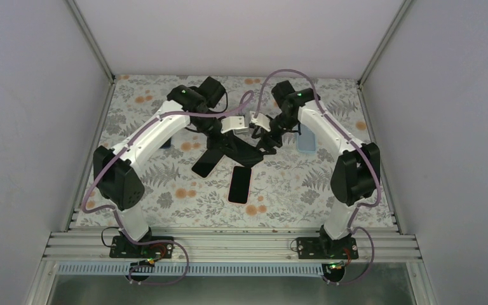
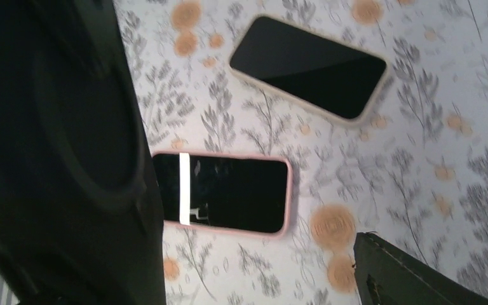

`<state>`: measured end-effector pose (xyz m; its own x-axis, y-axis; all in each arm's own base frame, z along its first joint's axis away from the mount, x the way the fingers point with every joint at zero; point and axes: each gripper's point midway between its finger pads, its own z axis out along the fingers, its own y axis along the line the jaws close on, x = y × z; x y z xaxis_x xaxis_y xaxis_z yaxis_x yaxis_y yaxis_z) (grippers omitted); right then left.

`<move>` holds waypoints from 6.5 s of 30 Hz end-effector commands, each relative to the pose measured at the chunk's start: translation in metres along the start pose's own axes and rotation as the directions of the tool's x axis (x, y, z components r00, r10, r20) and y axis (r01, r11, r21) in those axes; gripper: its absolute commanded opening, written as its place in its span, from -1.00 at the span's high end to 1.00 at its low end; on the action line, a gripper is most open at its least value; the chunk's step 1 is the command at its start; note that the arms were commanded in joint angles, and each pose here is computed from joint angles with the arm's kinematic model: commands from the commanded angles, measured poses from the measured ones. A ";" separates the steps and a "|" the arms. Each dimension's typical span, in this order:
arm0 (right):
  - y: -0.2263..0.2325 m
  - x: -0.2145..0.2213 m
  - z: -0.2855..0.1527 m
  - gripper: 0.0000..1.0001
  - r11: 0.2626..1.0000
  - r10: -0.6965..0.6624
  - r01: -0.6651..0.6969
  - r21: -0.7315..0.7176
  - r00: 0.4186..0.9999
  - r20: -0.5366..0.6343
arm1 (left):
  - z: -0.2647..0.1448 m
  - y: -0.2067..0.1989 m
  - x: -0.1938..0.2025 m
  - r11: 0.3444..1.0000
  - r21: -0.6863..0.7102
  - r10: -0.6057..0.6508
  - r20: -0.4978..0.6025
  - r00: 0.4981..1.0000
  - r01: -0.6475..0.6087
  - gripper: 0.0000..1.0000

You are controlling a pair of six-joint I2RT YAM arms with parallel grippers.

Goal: Take the phone out of the phone case
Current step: Remove the phone case from the phone, then place the phone case at the center of the board.

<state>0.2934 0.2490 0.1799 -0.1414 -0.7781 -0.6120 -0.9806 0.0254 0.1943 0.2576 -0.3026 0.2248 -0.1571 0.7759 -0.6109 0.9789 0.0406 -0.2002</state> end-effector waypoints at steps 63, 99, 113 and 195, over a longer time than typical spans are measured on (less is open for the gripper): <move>-0.146 -0.129 -0.187 0.93 0.735 0.310 -0.656 0.174 0.552 0.774 | -0.121 0.120 -0.131 0.586 -0.755 0.269 0.524 0.808 0.294 -0.93; -0.130 -0.139 -0.173 0.93 0.761 0.301 -0.628 0.164 0.565 0.768 | -0.106 0.168 -0.139 0.521 -0.742 0.182 0.579 0.794 0.422 -0.85; -0.117 -0.149 -0.180 0.93 0.764 0.287 -0.624 0.164 0.557 0.780 | -0.118 0.180 -0.124 0.265 -0.834 0.180 0.536 0.825 0.484 -0.82; -0.132 0.092 -0.052 0.93 0.552 0.718 -0.711 0.436 0.671 0.183 | -0.120 0.115 0.049 -0.175 -0.948 0.163 -0.294 0.942 -0.265 0.95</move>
<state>0.4575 0.1177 0.1575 -0.8026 -0.3253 -0.4999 -0.4078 0.9110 0.0619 0.3621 -0.2136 0.3103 0.1664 0.8586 -0.4850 -0.0077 0.4929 0.8700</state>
